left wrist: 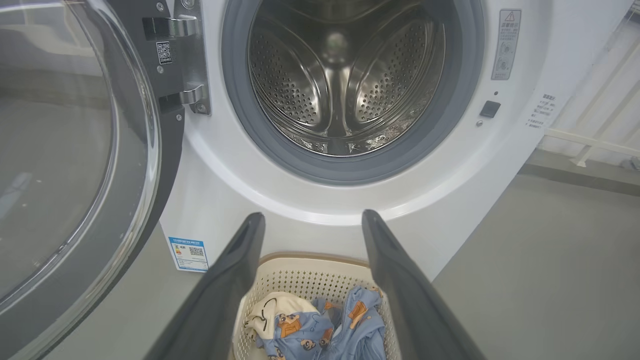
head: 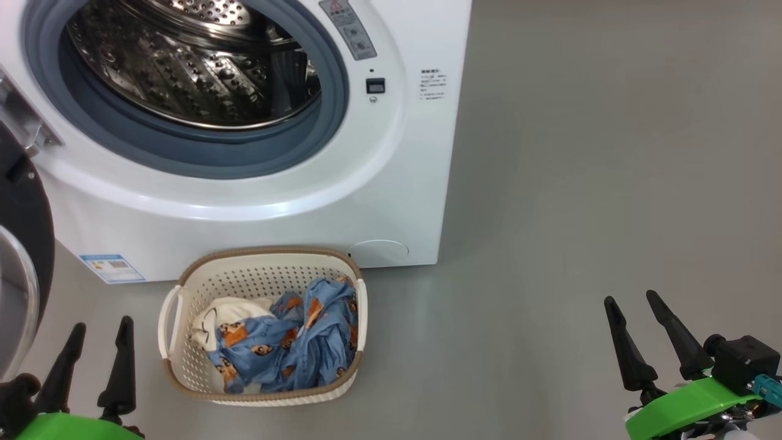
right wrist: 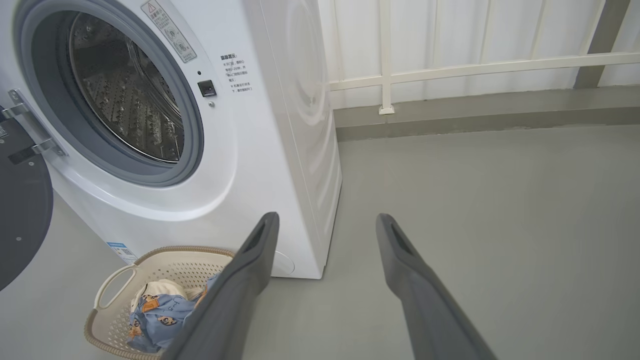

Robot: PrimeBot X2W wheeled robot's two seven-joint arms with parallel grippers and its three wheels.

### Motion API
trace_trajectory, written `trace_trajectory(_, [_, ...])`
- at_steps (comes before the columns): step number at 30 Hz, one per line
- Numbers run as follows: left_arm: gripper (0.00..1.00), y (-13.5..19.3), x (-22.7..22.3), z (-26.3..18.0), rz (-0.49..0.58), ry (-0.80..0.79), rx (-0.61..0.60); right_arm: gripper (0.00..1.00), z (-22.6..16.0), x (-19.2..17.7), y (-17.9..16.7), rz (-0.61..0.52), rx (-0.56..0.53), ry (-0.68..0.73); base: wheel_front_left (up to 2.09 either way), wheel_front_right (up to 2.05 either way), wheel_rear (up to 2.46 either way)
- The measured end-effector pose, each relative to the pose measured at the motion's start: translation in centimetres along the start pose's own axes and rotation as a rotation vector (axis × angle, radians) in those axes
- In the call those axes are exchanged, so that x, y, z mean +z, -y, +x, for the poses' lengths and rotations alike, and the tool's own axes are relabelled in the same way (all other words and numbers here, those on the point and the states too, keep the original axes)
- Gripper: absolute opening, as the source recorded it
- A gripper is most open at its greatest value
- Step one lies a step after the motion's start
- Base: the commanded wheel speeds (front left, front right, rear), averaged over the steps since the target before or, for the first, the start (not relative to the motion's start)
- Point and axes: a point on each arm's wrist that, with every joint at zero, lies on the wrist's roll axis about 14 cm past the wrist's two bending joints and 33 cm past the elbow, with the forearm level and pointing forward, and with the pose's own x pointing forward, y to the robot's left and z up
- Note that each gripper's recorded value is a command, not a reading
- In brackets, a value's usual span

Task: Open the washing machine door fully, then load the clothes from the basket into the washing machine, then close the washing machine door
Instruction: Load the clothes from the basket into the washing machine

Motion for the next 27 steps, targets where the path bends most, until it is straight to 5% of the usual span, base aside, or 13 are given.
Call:
trace_trajectory(9, [1.0, 0.3, 0.5, 0.6, 0.015, 0.01, -0.019, 1.0, 0.1, -0.2, -0.2, 0.008, 0.0, -0.003, 0.64, -1.29, 0.64])
trace_trajectory(27, [1.0, 0.5, -0.9, 0.4, -0.009, -0.022, -0.008, 1.0, 0.4, -0.6, -0.5, 0.013, 0.006, -0.011, 0.05, -0.05, 0.0])
